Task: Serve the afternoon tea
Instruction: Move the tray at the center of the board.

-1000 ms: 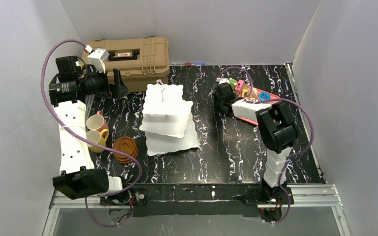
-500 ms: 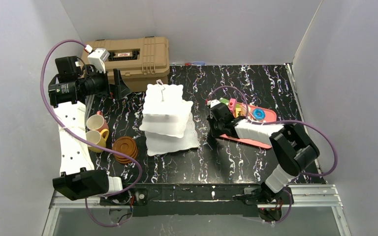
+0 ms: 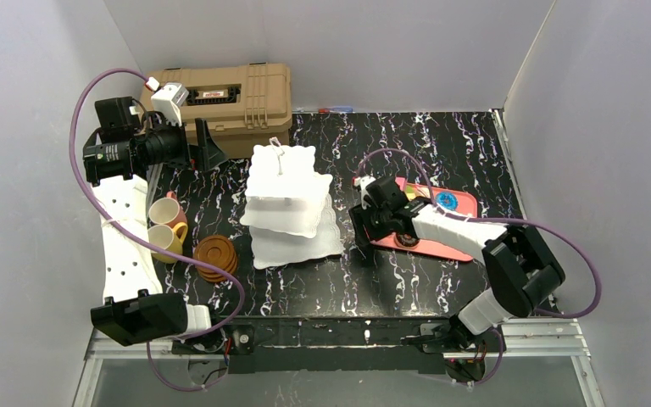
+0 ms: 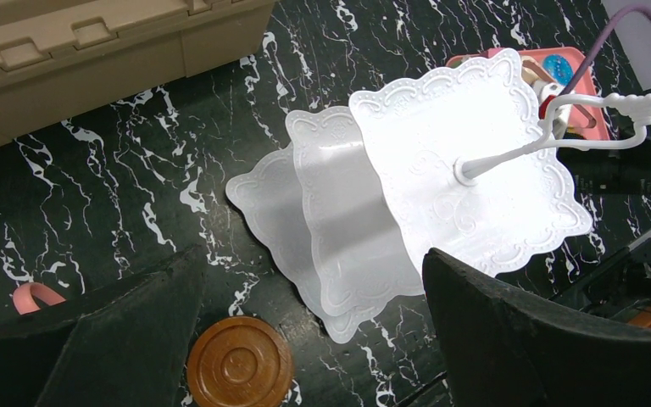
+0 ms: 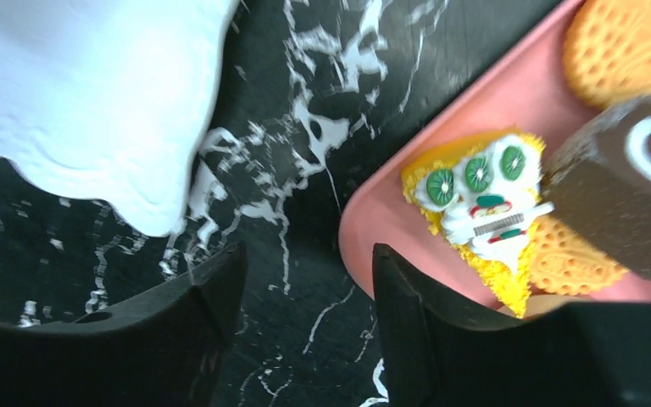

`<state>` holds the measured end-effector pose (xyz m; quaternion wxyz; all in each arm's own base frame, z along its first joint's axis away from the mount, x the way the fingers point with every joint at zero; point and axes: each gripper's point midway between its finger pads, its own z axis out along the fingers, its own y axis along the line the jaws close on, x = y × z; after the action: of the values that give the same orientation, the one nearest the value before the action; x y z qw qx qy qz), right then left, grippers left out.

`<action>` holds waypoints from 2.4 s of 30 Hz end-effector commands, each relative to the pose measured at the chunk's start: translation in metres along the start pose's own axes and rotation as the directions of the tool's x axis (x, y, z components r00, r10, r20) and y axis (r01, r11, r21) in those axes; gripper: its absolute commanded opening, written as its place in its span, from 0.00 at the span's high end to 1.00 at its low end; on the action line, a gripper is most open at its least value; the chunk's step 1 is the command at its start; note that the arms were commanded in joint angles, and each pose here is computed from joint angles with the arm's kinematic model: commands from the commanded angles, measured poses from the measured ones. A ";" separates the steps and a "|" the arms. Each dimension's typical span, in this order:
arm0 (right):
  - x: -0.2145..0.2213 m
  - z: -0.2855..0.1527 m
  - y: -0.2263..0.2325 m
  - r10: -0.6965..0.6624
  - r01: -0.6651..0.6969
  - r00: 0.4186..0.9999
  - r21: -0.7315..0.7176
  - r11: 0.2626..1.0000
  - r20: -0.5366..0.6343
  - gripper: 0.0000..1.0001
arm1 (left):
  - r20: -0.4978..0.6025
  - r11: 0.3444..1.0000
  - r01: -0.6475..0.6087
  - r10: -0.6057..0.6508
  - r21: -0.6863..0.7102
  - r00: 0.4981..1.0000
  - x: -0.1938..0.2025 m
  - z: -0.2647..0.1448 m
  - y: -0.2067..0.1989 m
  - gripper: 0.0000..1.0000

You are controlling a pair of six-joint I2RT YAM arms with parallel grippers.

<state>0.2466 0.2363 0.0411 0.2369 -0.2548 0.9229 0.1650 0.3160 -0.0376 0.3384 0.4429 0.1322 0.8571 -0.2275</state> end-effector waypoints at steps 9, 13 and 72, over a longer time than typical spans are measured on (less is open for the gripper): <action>-0.113 -0.046 -0.007 0.053 -0.091 0.964 0.137 0.986 0.261 0.33 | 0.032 1.000 -0.013 0.013 0.018 0.999 -0.004 -0.013 -0.014 0.03; -0.128 -0.039 -0.027 0.104 -0.174 0.955 0.238 0.956 0.278 0.41 | 0.035 1.000 -0.017 0.016 0.015 0.999 -0.005 -0.014 -0.014 0.03; -0.147 0.012 -0.007 0.118 -0.190 0.963 0.302 0.934 0.242 0.54 | 0.024 0.997 0.008 -0.010 0.082 1.000 -0.003 -0.013 -0.025 0.04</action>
<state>0.3505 0.2768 0.0374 0.3005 -0.1271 0.9453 0.0027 0.3100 -0.0459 0.3436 0.4437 0.1395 0.8493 -0.2496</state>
